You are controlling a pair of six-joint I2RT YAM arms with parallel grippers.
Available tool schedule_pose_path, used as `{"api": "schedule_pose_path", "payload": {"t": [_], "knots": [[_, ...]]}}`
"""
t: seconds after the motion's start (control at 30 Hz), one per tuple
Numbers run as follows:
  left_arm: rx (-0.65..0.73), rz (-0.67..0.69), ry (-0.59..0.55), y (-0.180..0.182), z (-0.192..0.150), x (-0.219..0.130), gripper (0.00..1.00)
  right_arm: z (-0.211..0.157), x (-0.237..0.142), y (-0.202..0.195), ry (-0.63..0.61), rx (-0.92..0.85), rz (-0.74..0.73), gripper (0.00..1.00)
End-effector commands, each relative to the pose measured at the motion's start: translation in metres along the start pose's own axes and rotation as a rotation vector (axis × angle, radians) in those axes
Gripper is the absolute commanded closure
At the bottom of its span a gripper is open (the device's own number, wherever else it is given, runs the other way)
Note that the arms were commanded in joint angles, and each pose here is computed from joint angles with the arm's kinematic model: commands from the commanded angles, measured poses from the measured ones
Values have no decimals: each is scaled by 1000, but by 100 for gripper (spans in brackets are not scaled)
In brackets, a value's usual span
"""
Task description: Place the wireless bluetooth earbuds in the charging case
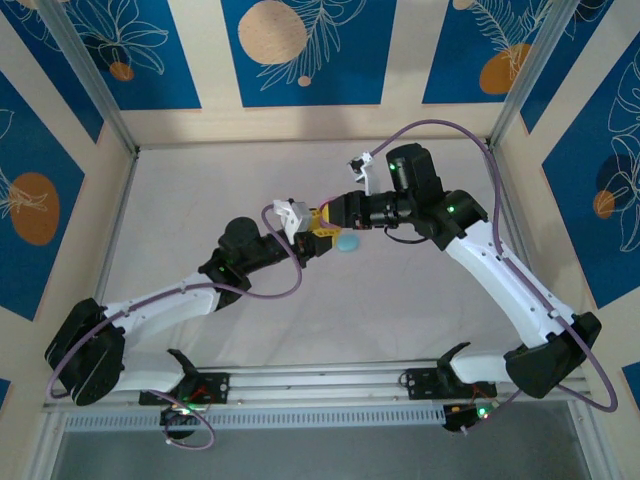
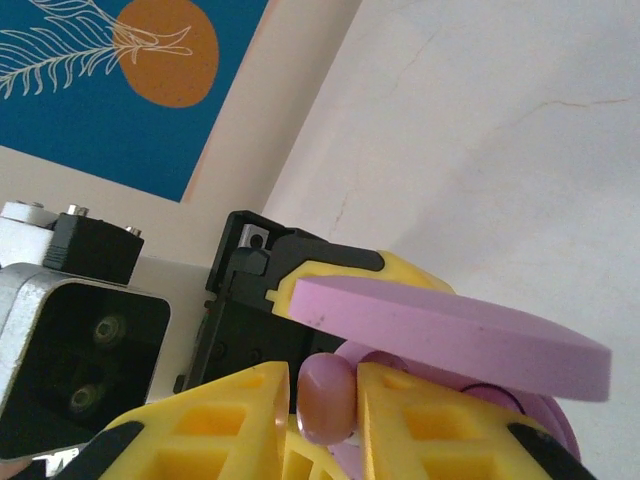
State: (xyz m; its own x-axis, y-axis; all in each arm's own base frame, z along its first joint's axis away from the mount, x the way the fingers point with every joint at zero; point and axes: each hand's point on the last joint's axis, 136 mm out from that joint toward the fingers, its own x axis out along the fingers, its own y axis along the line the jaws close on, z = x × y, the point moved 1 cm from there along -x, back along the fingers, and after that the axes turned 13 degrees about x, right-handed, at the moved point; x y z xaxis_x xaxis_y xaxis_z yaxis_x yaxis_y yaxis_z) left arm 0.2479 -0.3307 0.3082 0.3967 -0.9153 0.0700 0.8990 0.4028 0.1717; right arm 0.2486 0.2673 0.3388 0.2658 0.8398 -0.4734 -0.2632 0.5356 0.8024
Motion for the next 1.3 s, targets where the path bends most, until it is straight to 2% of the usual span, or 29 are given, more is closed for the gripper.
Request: {"api": "schedule_pose_path", "payload": {"t": [0.0,0.37,1.27], "knots": [[49,-6,-161,-3,44,-3,71,-7,-2,-16,15,11,-90,74],[49,-8,-146,-4,41,-3,71,0,-10,-5,-18,-6,-78,71],[46,-1,-127,-3,34,-2,71,0,-34,27,-37,-35,97,69]]}}
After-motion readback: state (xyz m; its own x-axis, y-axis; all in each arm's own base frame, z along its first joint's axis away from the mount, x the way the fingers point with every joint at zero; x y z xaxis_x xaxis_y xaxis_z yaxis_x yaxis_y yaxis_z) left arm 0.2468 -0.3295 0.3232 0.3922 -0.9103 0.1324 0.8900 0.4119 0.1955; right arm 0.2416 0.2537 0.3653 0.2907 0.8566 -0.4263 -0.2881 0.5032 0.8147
